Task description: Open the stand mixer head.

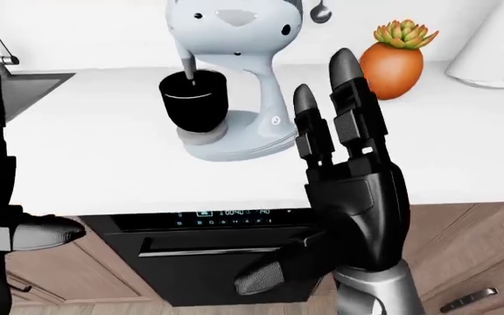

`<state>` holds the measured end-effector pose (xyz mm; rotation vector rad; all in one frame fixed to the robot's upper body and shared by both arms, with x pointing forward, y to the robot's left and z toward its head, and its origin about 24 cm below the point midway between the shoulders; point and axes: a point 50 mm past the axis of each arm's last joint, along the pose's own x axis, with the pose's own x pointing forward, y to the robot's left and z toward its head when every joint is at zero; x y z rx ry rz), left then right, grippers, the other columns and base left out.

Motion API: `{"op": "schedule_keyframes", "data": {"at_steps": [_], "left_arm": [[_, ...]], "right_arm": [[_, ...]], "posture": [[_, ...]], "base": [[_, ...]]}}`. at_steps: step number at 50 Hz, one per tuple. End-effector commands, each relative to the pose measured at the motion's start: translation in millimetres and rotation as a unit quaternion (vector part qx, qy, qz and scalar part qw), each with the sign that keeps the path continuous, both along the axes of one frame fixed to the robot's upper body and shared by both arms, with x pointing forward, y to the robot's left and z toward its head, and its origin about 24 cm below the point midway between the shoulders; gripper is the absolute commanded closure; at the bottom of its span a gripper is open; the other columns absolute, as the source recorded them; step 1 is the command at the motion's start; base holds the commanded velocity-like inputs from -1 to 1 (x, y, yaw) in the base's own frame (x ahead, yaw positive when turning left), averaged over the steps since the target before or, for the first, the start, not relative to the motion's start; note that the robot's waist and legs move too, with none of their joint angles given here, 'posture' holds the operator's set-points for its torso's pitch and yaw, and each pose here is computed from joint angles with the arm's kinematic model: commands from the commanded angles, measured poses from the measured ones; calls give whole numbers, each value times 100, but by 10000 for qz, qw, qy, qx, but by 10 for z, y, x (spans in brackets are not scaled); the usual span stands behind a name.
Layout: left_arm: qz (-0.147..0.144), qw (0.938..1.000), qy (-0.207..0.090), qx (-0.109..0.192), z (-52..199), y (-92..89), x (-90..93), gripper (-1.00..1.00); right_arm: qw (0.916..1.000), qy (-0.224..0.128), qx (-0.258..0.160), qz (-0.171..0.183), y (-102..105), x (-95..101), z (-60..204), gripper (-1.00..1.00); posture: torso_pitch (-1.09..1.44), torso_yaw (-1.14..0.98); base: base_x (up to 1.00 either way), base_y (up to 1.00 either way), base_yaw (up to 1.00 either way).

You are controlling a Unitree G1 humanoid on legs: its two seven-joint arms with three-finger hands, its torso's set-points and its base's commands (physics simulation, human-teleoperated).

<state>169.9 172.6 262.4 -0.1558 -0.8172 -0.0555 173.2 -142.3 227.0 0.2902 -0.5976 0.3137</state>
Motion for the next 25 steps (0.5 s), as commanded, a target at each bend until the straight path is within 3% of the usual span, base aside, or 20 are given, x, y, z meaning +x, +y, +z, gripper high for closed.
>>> {"op": "schedule_keyframes", "data": {"at_steps": [1,25], "left_arm": [[-41,9994,-345,26,76,-8,-64,-100],[-46,9994,-344,19,73,-10,-68,-100]], "right_arm": [[9992,-393,12,-5,1,-62,94,-100],[9994,-346,1,19,0,-58,85,-100]], "posture": [[0,0],[0,0]], "base": [[9,0,0],[11,0,0]]}}
